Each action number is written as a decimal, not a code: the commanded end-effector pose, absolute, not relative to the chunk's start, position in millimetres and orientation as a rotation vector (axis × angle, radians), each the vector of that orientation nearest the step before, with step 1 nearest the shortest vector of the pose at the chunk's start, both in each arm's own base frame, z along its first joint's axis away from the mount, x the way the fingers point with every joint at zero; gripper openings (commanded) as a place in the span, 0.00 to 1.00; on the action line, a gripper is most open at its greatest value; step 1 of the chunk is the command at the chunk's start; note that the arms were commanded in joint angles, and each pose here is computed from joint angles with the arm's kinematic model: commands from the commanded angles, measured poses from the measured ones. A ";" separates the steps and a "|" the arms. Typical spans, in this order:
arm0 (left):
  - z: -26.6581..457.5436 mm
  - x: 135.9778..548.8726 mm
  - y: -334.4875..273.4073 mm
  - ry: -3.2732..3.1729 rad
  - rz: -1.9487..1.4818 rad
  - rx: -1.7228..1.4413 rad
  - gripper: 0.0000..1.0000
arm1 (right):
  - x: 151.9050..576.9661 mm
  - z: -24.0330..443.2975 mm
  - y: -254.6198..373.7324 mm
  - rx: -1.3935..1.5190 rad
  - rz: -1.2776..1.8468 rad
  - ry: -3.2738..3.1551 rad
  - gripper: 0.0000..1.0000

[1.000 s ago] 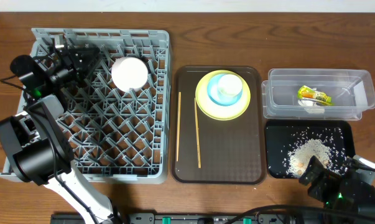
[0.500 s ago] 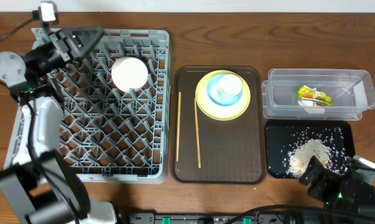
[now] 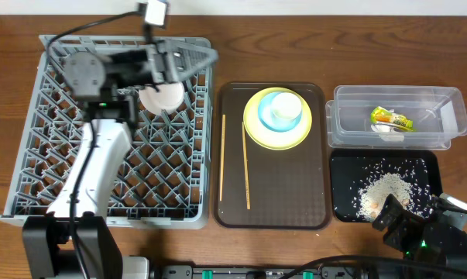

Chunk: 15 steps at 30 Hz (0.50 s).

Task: Sort waste into correct bins and load items into the dishwasher
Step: 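Move the left gripper back over the brown tray near the chopsticks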

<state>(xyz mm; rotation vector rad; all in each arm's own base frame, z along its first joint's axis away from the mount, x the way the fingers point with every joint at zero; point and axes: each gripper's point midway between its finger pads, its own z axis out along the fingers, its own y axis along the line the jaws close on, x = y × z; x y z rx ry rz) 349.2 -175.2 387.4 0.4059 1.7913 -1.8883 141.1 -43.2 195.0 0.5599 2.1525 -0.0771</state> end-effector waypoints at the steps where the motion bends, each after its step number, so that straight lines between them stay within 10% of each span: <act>1: 391.9 334.0 -197.4 1.776 -1.918 0.476 0.34 | 140.4 196.6 -45.1 0.575 -0.084 2.144 0.99; 15: 310.0 298.7 -295.6 2.059 -1.985 0.499 0.34 | 140.4 196.6 -45.1 0.575 -0.084 2.144 0.99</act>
